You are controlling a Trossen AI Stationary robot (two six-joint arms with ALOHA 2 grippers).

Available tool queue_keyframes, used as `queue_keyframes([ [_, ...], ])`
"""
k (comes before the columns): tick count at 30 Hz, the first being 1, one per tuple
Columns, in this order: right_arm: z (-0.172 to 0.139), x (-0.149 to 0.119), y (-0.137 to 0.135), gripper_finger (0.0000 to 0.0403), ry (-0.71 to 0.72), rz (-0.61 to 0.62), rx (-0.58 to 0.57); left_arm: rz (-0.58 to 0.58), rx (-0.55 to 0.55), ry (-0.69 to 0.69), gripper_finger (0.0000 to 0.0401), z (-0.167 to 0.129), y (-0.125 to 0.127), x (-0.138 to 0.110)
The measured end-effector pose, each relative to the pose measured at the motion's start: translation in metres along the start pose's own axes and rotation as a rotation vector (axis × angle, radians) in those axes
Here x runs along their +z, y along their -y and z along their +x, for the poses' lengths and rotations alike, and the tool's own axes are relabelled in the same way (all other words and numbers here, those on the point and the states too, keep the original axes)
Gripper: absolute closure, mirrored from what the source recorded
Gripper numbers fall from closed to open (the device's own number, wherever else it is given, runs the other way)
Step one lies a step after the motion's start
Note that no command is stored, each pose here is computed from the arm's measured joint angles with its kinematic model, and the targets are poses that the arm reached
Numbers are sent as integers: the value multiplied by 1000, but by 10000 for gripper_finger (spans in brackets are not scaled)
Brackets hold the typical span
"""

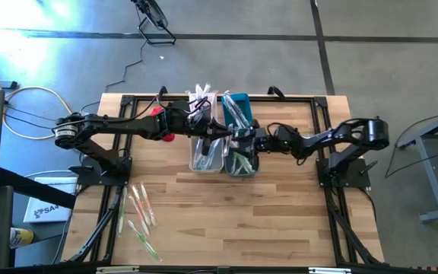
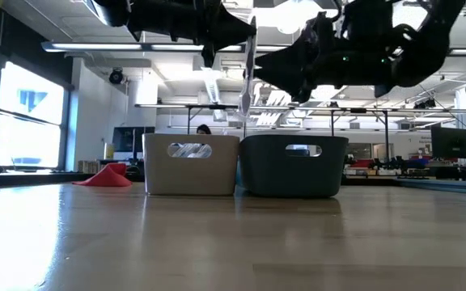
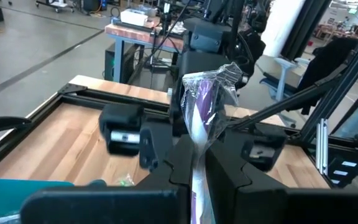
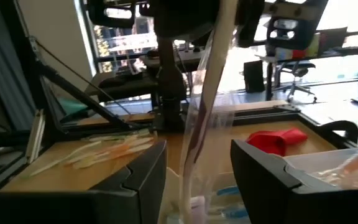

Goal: Pick & Place Toothbrushes
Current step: Put the violet toothbrush into the light blue bin

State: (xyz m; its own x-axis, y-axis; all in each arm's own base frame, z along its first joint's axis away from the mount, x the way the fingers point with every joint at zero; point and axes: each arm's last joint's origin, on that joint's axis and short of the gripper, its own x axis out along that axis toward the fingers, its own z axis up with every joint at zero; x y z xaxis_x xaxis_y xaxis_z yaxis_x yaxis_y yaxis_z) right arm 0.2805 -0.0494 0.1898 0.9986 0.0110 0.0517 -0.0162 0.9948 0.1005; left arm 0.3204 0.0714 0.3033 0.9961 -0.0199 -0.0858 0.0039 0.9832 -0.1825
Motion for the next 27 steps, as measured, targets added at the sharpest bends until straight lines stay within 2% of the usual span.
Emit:
queue_keyframes([
  [7, 21, -6, 1, 230, -31, 5, 139, -1, -5, -3, 382, 0, 0, 0],
  [12, 24, -6, 2, 240, -32, 5, 144, -1, -4, -2, 382, 0, 0, 0],
  [27, 24, -6, 3, 376, -31, 1, 120, 0, -8, -4, 382, 0, 1, 0],
])
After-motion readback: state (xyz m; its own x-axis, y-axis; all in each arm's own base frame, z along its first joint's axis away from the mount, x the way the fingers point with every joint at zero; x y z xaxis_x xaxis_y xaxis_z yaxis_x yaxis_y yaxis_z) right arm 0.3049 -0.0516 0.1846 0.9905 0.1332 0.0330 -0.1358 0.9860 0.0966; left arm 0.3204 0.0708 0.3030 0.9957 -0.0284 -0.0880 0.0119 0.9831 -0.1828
